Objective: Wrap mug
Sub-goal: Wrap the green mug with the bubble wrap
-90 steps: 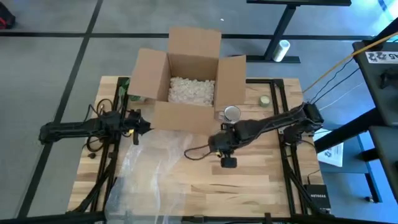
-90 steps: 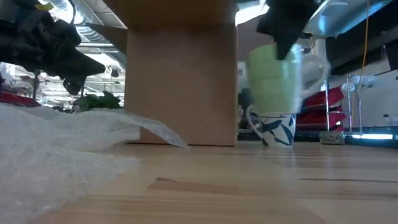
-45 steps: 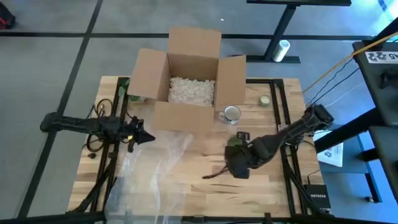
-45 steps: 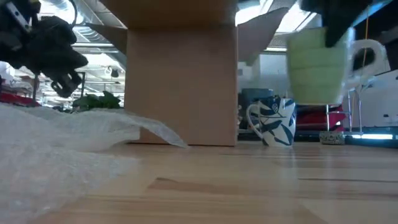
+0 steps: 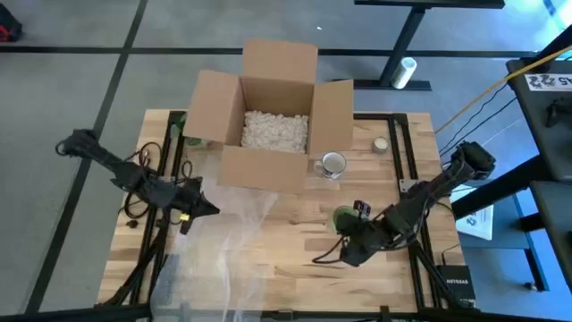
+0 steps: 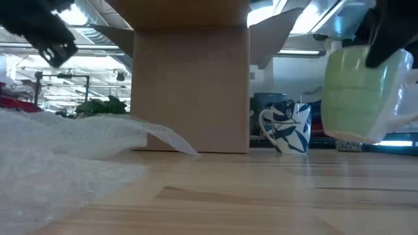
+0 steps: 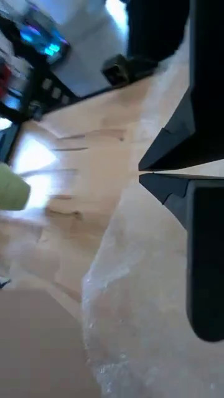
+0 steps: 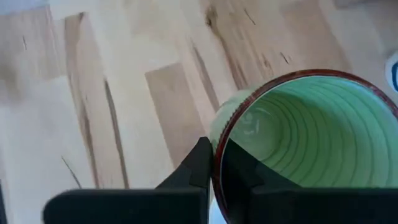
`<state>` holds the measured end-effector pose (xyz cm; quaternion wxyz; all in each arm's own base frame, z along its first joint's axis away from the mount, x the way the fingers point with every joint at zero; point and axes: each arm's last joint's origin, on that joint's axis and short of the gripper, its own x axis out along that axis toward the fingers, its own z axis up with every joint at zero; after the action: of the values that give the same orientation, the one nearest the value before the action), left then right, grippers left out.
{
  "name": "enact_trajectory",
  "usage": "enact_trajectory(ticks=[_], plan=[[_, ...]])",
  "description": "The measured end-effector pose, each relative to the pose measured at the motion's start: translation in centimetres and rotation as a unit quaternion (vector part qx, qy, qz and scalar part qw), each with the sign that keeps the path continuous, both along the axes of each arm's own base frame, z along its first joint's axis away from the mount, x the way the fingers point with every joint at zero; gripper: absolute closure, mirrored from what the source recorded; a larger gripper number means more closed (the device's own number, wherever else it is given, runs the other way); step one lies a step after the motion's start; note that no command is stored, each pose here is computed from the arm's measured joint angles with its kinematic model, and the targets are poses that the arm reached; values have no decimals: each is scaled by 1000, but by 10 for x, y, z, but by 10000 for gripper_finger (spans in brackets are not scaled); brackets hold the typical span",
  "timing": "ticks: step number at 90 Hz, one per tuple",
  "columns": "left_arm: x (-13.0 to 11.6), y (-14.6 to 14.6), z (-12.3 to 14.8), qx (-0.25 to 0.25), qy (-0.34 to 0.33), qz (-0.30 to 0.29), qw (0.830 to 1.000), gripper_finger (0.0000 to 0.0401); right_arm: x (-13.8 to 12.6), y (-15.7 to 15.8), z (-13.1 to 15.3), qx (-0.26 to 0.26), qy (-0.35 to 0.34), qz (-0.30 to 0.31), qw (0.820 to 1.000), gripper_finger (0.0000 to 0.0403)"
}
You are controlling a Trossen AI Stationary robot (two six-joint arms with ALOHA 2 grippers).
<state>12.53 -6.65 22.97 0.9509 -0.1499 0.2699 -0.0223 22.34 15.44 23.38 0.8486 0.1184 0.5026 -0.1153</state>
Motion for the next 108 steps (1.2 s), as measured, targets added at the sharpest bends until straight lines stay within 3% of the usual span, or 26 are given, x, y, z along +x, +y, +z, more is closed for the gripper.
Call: enact_trajectory(ticks=[26,51,65,73,95,108], plan=[[16,-29,-4,15,78,-22,997,401,-7,-5,0,-16,23,-21,999,403],[17,-50,-7,-69,171,-20,983,401,-13,1,0,-22,21,-11,999,403],[19,-71,-6,-96,208,-41,972,401,-15,5,1,-22,14,-14,1000,403],[20,-81,-10,-87,224,-50,969,401,-15,5,1,-25,10,-15,1000,403],[31,-90,-34,-88,275,10,957,401,-12,7,2,-17,-7,-3,1000,403],[40,-89,-38,-99,268,29,958,394,-11,8,2,-18,-11,5,1000,403]])
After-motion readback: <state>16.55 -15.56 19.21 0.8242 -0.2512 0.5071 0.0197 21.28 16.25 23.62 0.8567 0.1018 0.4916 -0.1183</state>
